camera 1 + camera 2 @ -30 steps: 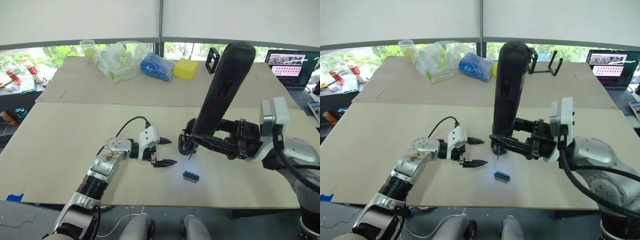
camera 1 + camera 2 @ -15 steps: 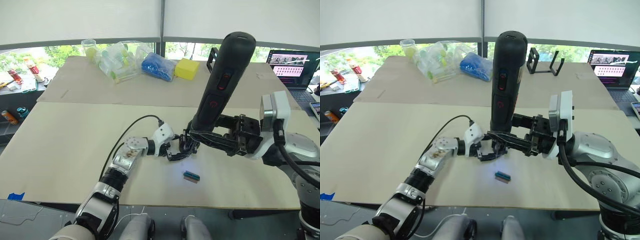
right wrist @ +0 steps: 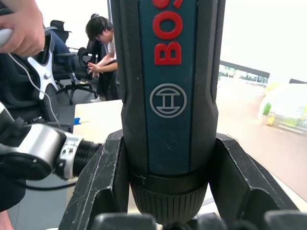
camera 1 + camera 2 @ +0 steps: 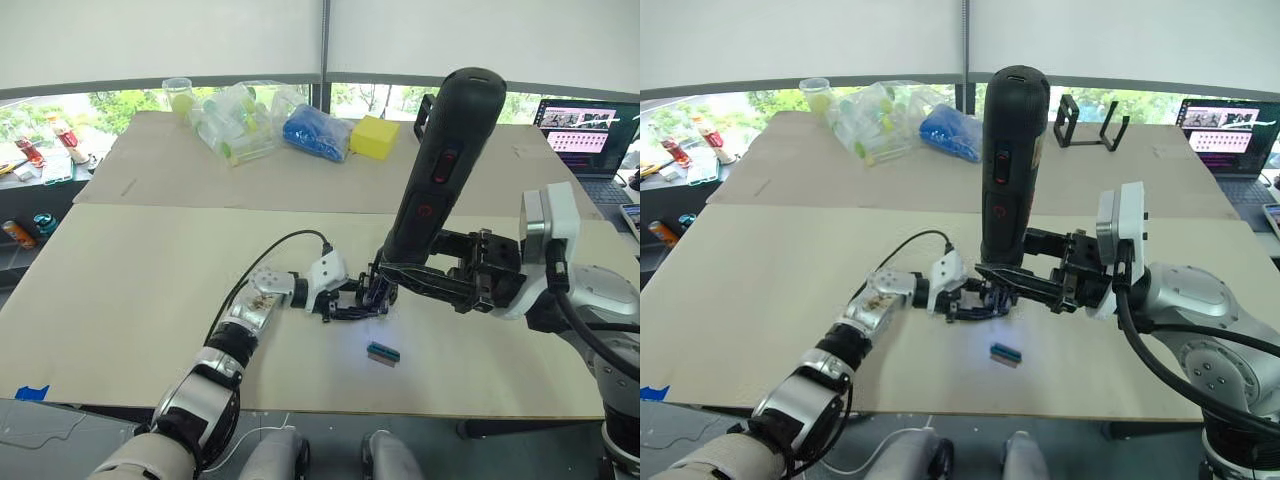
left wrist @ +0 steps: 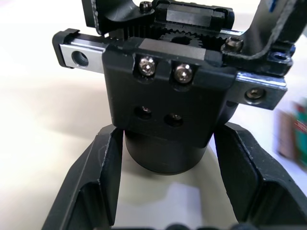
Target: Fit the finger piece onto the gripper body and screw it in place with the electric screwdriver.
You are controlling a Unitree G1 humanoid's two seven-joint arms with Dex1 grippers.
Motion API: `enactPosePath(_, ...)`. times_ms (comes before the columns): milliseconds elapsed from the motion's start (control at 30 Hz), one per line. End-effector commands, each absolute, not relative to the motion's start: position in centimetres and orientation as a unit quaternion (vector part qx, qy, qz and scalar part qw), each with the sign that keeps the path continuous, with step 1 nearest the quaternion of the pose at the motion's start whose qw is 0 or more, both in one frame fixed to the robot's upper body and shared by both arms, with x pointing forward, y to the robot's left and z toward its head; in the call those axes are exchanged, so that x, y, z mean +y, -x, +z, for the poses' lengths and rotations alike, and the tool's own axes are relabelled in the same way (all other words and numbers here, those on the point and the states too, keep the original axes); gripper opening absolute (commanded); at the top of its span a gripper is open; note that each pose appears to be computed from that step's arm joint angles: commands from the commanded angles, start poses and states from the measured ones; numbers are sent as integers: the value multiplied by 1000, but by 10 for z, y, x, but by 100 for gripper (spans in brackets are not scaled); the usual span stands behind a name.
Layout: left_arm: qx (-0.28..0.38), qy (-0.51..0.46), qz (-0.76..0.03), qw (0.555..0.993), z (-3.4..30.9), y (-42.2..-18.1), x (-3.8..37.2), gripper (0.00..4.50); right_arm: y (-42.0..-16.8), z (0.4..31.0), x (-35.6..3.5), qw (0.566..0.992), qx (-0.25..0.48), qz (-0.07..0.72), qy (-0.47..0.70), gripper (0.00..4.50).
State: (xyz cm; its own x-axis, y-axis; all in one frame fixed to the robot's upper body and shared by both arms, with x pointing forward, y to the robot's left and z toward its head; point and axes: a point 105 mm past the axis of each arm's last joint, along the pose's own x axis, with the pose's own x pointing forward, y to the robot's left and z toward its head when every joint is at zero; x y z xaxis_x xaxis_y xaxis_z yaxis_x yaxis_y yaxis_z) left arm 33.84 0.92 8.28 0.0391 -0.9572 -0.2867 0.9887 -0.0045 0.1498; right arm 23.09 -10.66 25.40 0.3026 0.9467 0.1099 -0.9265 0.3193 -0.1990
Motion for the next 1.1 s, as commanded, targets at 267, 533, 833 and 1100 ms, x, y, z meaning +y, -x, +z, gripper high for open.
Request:
enactPosePath(267,68,-224,-695,680,87,-357,18,232,-212,263,-99,785,-125,604,58,191)
enactPosePath(533,55,-174,-688,703,91,-351,27,450,-212,263,-97,784,-125,606,54,191)
enactPosePath(833,30,-132,-620,773,85,-340,19,450,-217,261,-99,786,-122,604,49,191)
enactPosePath(1100,14,-113,-603,789,90,-338,2,450,-221,261,-100,787,-123,602,50,191)
